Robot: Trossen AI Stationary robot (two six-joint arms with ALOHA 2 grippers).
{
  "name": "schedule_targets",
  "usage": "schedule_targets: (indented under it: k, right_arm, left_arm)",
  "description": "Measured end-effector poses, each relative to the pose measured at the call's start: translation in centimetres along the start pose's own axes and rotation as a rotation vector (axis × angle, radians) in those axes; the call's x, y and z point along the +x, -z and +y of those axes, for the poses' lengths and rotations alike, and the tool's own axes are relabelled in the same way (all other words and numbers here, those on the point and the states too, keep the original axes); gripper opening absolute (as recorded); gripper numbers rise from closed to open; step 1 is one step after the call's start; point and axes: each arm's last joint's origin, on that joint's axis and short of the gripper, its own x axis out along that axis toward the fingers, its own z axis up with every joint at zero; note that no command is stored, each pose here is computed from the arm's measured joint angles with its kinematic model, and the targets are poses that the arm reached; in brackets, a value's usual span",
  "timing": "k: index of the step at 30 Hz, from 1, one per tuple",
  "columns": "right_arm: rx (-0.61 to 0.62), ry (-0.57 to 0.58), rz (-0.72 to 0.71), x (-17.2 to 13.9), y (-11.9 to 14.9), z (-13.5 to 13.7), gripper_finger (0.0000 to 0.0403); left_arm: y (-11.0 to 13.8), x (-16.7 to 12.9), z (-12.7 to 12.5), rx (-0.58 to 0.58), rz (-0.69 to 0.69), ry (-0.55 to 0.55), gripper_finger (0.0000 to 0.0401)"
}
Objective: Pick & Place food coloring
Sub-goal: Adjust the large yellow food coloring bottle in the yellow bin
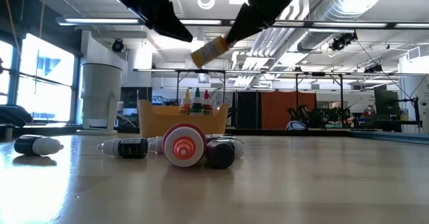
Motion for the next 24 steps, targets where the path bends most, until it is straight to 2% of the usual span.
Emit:
schedule_targets:
  k: [4, 7, 12, 17, 21, 24]
  right_arm:
    - [0.011, 0.082, 0.033, 0.2, 0.3, -0.4, 0.0116]
    - [-0.015, 0.071, 0.041, 0.4, 0.4, -0.7, 0.0116]
    - [-0.086, 0.087, 0.166, 1.6, -0.4, -1.5, 0.0117]
    - [-0.162, 0.059, 0.335, 4.7, -2.5, -3.1, 0.0118]
    - [-0.196, 0.029, 0.560, 7.8, -2.3, -4.3, 0.0118]
    - [-0.227, 0.007, 0.645, 9.8, -1.8, -4.8, 0.0118]
  left_arm:
    - [-0.1, 0.0, 0.2, -0.011, -0.003, -0.065, 0.0191]
    - [-0.6, -0.2, 0.5, -0.015, -0.003, -0.121, 0.0192]
    - [-0.9, -0.4, 0.8, -0.054, -0.002, -0.201, 0.0193]
    - [-0.8, -0.4, 1.0, -0.059, 0.019, -0.271, 0.0193]
    - [-0.6, -0.4, 1.0, -0.064, 0.045, -0.279, 0.0193]
    - [-0.2, -0.4, 0.9, -0.057, 0.085, -0.269, 0.0193]
